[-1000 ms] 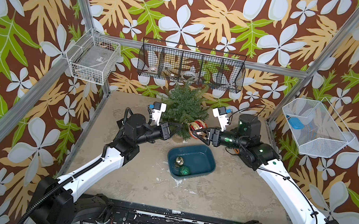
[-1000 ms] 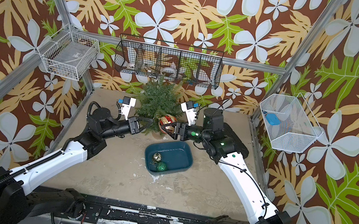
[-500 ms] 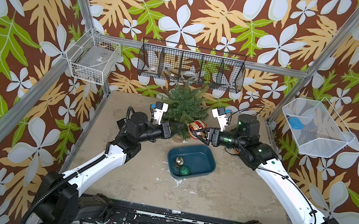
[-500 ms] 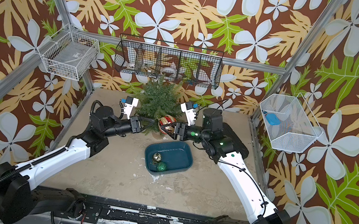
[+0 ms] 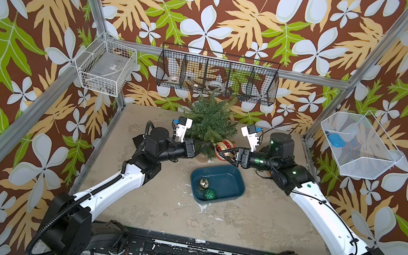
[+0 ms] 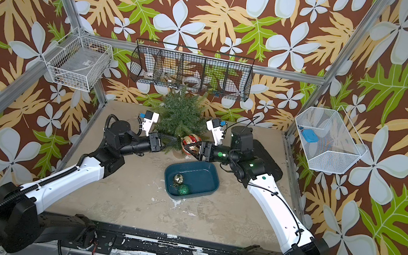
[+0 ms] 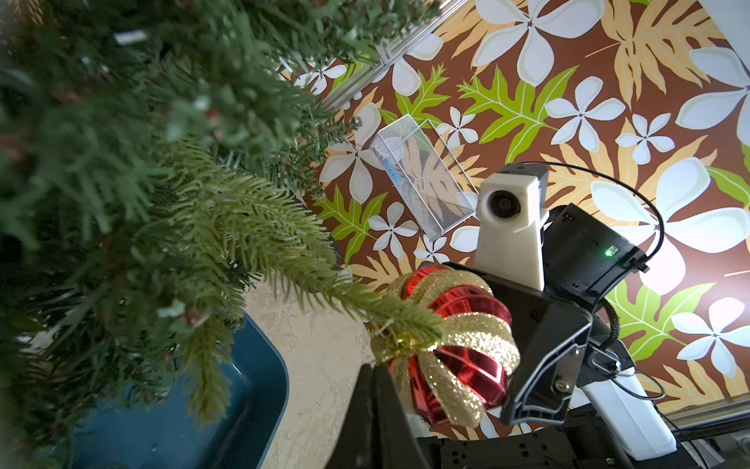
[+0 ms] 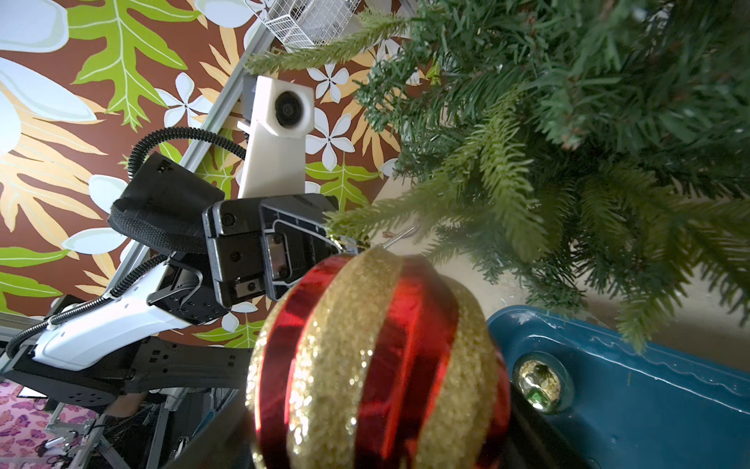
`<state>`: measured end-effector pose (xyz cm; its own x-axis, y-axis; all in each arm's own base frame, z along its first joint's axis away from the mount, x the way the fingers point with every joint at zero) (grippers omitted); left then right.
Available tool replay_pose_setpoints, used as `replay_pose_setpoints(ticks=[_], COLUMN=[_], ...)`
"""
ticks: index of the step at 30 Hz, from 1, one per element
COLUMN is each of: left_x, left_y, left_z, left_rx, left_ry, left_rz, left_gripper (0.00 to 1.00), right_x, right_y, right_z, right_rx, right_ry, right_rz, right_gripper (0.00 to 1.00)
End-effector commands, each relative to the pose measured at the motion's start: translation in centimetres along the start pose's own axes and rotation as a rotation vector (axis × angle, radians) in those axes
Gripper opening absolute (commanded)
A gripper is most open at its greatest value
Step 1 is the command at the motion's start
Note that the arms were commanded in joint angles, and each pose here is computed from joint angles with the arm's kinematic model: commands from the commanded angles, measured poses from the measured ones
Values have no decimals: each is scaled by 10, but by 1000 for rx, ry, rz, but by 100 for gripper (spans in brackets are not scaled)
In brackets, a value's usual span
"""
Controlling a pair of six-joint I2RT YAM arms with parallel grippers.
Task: Decorate the small christmas tree with ornaments
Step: Hang an ornament on the christmas tree.
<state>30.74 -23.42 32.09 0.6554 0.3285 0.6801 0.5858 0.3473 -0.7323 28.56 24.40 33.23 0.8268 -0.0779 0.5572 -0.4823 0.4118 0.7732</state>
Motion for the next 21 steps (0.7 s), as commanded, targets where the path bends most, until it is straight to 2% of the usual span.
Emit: replay_pose_setpoints(ticks=[1, 21], left_x=[1, 14], left_y=[-2, -17], left_z=[1, 13], left_rx=[-14, -48], left_ry=[-5, -39], left_rz=[10, -43], left_gripper=[0, 0], right_x=[5, 8], right_y=[8, 22], right_z=[1, 8], right_rx=[31, 56], right_ry=[-13, -29], right_rz=[24, 46], right_gripper=[74, 74])
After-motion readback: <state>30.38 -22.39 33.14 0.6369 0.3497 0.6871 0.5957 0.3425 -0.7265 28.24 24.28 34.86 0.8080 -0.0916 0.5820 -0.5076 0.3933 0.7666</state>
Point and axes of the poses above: each gripper's point midway between its finger pads, its own z axis back along the fingers, its own y axis along the line the jaws close on, x = y × z, the point moved 3 cm from there along z, back along the fingers, and after that the axes turned 8 degrees about -z, right-handed, at the moved point
